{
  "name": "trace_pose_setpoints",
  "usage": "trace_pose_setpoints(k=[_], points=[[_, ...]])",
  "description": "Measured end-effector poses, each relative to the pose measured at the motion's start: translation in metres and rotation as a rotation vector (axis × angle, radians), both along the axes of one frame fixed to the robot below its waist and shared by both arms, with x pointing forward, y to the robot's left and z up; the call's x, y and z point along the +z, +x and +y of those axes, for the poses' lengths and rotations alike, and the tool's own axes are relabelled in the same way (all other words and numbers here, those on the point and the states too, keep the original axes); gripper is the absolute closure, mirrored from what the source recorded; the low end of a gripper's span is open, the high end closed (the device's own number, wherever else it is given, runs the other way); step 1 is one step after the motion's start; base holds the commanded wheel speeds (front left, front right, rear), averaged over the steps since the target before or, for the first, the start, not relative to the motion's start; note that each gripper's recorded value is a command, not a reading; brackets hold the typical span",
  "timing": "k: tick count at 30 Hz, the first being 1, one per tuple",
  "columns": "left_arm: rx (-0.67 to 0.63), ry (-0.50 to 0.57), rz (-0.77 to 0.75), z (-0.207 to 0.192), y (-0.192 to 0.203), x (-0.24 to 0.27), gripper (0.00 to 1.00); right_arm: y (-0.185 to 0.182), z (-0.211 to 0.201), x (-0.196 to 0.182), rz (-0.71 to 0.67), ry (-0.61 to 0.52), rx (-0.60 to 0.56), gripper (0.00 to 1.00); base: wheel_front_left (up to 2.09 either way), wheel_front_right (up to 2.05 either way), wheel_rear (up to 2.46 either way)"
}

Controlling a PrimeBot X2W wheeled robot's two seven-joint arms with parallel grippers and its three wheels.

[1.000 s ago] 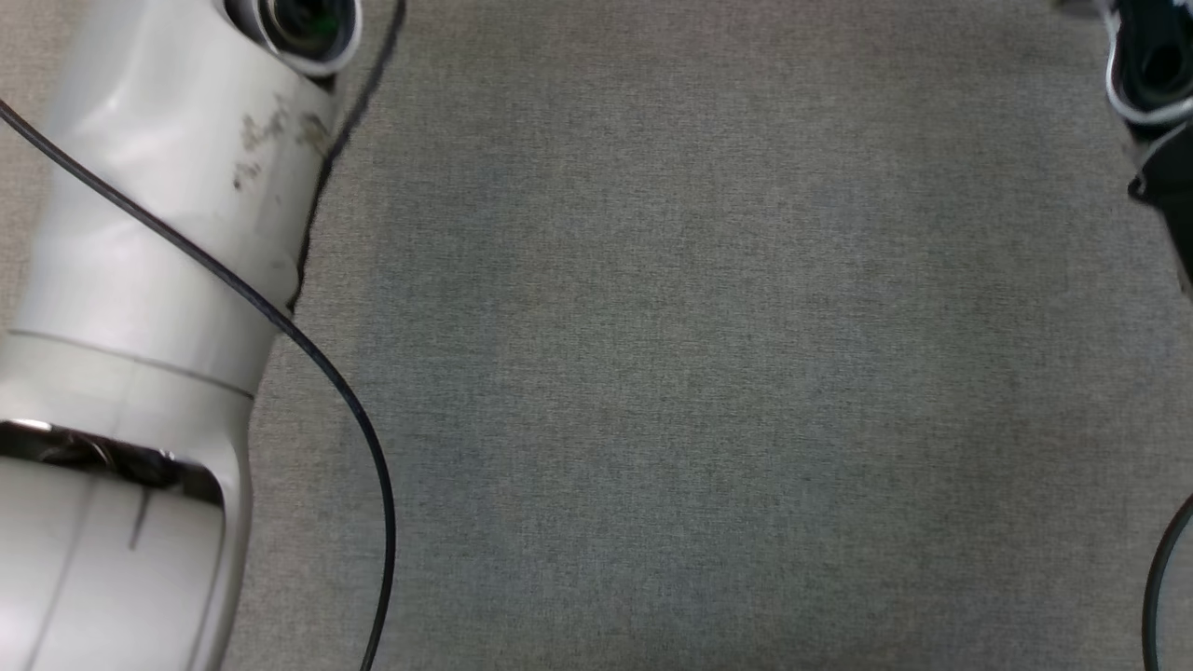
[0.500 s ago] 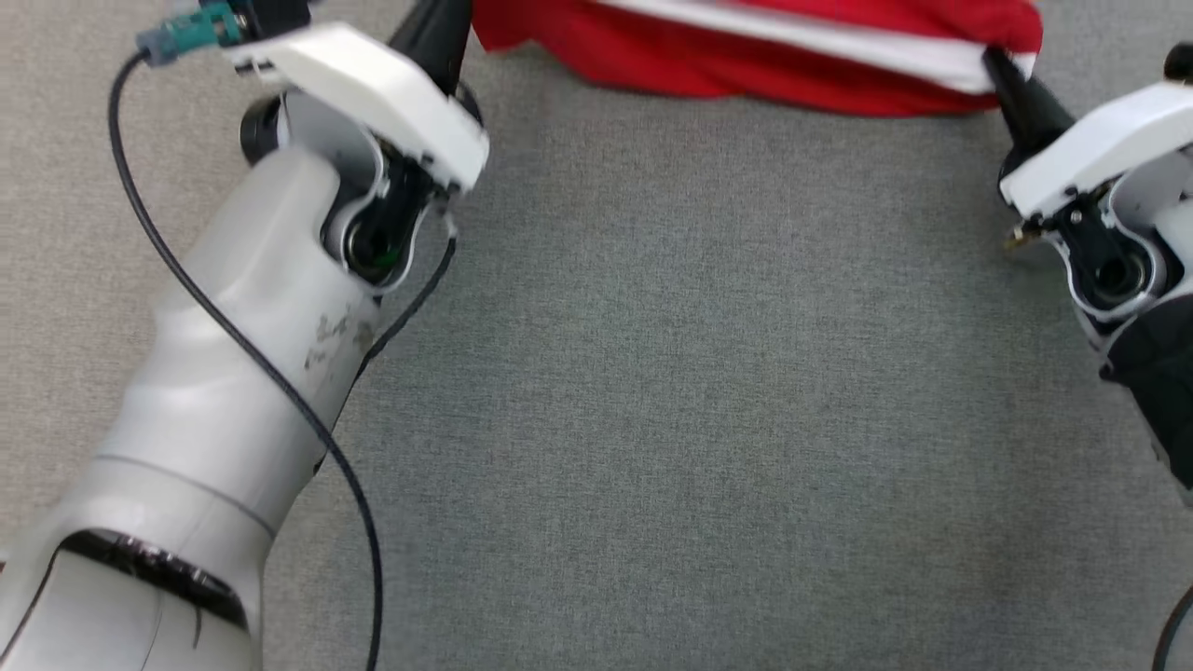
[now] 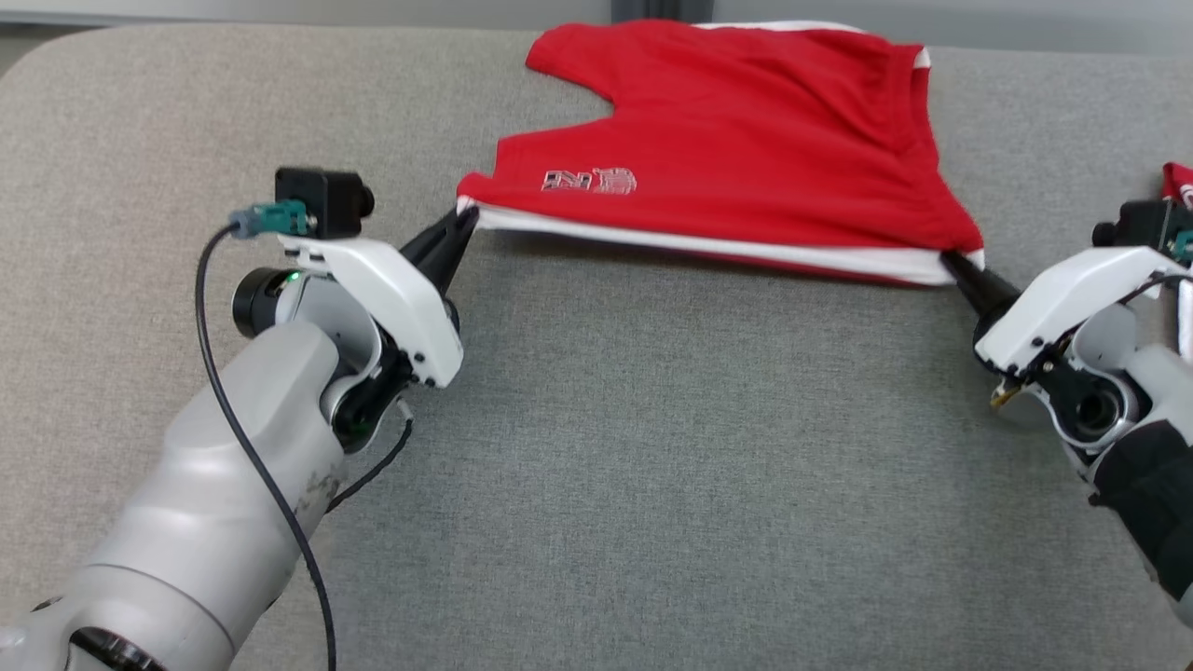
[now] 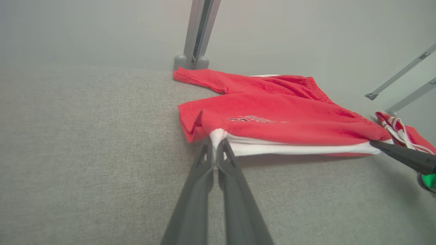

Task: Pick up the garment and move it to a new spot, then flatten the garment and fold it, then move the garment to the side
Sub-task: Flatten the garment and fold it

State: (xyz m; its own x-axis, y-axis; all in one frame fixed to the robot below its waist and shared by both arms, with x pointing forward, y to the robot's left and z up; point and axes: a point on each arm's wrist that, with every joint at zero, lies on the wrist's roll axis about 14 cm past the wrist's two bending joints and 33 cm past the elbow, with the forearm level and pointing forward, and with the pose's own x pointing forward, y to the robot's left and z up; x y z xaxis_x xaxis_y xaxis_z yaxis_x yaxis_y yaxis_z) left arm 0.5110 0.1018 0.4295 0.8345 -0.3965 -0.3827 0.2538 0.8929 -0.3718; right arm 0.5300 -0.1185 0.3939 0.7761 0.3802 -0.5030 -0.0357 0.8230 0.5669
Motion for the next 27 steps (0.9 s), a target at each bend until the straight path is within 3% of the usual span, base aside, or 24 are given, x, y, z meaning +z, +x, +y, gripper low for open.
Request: trace_pose_setpoints(k=[6, 14, 27], points=[[-0.113, 0.190, -0.034, 0.006, -0.027, -0.012, 1.00, -0.028, -0.001, -0.005, 0.053, -0.014, 0.025, 1.00, 0.00, 0.00, 0.00], [-0.217, 0.309, 0.031, 0.009, -0.068, -0.036, 1.00, -0.061, -0.002, -0.009, 0.108, -0.029, 0.057, 1.00, 0.00, 0.00, 0.00], [-0.283, 0.348, 0.144, 0.020, -0.125, -0.047, 1.00, -0.125, 0.006, -0.016, 0.245, -0.047, 0.199, 1.00, 0.00, 0.00, 0.00]])
